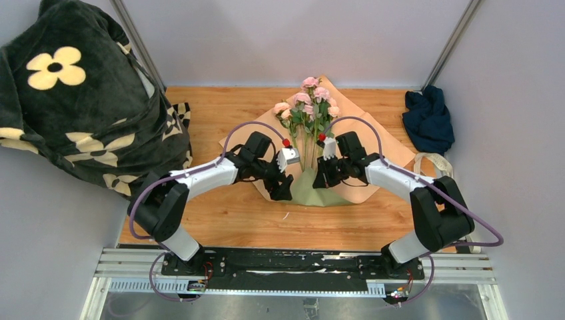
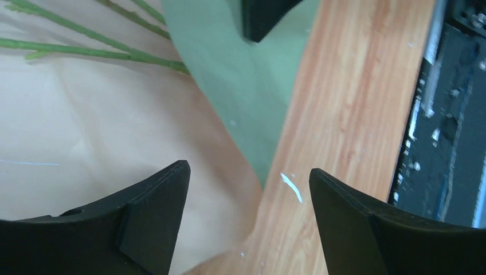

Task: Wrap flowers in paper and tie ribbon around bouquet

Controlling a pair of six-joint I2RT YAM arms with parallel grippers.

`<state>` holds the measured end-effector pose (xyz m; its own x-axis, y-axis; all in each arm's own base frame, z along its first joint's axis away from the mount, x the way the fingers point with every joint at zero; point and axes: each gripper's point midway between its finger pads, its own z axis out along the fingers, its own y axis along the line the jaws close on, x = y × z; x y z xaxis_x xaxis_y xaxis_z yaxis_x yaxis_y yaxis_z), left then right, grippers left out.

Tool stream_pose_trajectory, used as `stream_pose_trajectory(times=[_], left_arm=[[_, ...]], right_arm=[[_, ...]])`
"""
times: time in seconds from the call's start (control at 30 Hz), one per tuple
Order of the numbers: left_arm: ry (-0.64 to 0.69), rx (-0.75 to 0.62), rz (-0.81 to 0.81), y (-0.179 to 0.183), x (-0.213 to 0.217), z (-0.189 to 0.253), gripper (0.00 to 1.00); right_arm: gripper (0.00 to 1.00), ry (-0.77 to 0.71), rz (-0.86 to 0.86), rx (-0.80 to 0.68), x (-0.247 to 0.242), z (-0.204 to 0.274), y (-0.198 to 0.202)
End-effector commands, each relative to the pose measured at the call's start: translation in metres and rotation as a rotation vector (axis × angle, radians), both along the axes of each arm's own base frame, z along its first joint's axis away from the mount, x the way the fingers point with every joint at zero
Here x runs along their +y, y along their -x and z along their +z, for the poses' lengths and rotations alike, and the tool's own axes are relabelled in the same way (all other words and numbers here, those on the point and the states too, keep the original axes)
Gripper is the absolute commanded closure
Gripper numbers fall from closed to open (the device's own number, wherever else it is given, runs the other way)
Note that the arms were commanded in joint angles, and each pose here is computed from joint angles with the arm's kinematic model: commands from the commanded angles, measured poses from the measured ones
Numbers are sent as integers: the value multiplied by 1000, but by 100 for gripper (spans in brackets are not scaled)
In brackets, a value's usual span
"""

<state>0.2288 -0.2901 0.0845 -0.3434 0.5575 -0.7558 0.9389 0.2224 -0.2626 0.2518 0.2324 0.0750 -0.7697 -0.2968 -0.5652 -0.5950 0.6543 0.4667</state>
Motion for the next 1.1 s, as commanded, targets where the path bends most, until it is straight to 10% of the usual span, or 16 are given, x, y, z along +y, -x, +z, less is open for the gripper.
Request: stream_pose_trajectory(times=[0.0,0.23,0.5,0.77,0.9,1.07], left_arm=[[25,-36,143,-37,-15,-1,18],[5,17,128,-40,-26,-21,28],[-28,80,124,-36,-29,-36,100],[-185,82,293,-64,-14,-69,100],[-226,120,342,-63,-9,-80,100],[-266,121,405,-66,0,-90,100]], right_arm=[[100,-50,-7,-33,0,5,-20],[100,-75,-7,-21,0,3,-23],[99,-77,-47,-19,-5,2,-30],[65,225,-305,-115,-54,25,-38],[73,324,-346,-241,-51,35,-24],[100,-47,-231,-109,21,19,-3]])
